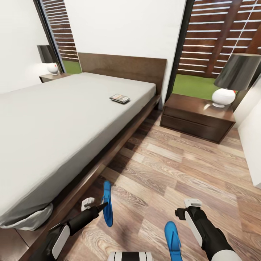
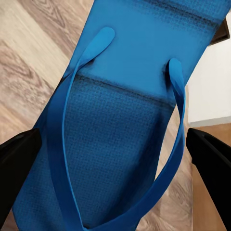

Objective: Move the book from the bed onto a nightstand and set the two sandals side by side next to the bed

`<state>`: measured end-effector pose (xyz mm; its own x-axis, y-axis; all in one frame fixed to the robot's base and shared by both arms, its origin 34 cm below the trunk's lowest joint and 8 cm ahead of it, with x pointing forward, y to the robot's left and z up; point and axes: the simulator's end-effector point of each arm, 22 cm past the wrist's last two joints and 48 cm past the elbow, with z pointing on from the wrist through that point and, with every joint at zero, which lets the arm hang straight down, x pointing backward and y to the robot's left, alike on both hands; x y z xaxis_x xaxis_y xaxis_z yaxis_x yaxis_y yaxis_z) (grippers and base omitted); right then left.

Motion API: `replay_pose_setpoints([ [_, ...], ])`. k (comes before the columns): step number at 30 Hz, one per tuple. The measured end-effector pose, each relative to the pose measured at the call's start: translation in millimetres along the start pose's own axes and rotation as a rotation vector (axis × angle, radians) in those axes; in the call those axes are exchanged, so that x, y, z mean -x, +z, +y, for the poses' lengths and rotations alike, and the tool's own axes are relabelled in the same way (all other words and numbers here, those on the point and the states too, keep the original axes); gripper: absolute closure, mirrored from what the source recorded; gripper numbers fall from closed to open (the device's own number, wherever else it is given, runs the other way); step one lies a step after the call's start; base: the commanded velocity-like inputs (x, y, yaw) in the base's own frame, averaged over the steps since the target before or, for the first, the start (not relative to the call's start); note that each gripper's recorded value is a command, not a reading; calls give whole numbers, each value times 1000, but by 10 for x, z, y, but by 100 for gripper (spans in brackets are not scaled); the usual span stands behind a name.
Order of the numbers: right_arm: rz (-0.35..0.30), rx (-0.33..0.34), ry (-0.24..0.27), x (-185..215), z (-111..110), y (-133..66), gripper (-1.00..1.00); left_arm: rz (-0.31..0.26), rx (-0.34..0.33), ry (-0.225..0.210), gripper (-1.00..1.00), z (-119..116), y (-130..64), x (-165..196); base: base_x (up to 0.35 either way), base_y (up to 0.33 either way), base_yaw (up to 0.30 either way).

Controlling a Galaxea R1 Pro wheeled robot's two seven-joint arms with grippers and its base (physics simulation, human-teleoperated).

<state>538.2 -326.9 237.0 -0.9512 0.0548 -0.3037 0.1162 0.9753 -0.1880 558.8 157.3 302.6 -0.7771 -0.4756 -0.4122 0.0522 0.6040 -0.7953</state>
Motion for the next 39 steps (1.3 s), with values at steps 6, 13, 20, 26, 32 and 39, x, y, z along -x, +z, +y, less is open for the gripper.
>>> replay_pose_setpoints([
  [6,0,1,1,0,3,-1,-100,0,0,0,100,0,0,0,0,0,23],
  [13,28,0,-5,-118,22,105,-100,18,14,-17,100,112,26,-108,0,0,1],
  [20,44,-2,-9,-184,30,163,-100,27,21,-29,100,173,40,-167,0,0,0],
  [26,44,-1,-8,-184,32,163,-100,27,22,-29,100,173,40,-167,0,0,1],
  [32,45,0,-8,-191,34,168,-100,28,22,-30,100,179,40,-173,0,0,140],
  [39,50,0,-9,-211,39,183,-100,31,25,-33,100,196,43,-190,0,0,245],
])
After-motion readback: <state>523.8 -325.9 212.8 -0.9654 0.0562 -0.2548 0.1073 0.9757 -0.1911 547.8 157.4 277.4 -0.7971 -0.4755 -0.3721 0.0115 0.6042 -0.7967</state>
